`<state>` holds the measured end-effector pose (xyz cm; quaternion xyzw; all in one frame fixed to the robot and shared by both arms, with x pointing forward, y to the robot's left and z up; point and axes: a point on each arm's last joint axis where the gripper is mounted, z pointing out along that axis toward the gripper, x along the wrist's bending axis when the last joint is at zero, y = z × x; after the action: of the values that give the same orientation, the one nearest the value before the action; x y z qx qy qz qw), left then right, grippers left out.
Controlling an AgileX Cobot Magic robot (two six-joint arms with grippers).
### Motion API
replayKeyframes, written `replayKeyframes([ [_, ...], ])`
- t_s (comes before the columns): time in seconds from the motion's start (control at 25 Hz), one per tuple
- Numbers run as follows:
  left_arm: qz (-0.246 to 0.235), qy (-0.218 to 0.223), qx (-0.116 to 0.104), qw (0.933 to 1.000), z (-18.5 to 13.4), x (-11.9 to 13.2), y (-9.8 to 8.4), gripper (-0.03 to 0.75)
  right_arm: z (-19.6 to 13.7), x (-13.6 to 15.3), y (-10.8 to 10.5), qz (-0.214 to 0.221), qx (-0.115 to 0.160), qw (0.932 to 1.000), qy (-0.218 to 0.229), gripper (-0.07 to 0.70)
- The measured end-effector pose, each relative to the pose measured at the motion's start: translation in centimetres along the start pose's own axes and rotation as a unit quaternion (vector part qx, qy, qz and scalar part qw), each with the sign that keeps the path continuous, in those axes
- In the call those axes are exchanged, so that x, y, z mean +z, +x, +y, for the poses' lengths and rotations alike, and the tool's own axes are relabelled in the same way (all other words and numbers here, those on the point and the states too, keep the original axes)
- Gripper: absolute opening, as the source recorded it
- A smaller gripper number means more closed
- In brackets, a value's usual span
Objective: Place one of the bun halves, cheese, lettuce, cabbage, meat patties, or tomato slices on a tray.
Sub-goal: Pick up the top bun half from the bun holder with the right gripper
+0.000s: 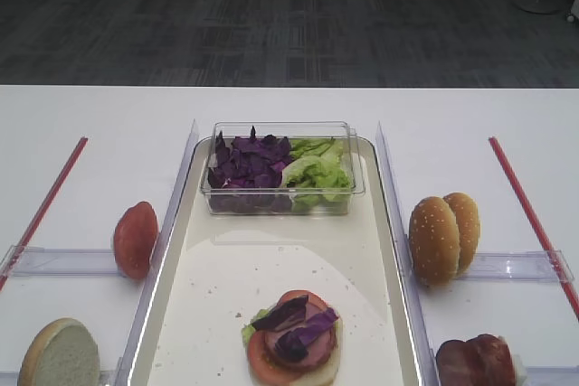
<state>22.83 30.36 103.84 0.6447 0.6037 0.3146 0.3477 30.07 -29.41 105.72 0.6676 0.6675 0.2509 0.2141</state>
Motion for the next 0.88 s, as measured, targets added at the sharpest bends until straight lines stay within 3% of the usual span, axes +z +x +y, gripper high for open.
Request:
replayKeyframes([
  [0.36,0.000,0.000,0.000,1.0000,0.0,0.0,0.0,0.491,5.4,3.1,0.2,0.010,0.013,0.9956,0.093,0.658],
  [0.6,0.000,0.000,0.000,1.0000,0.0,0.0,0.0,0.491,8.8,5.7,0.6,0.027,0.030,0.9891,0.142,0.658],
  [0.88,0.000,0.000,0.000,1.0000,0.0,0.0,0.0,0.491,12.0,8.8,0.5,0.029,0.029,0.9813,0.188,0.656],
])
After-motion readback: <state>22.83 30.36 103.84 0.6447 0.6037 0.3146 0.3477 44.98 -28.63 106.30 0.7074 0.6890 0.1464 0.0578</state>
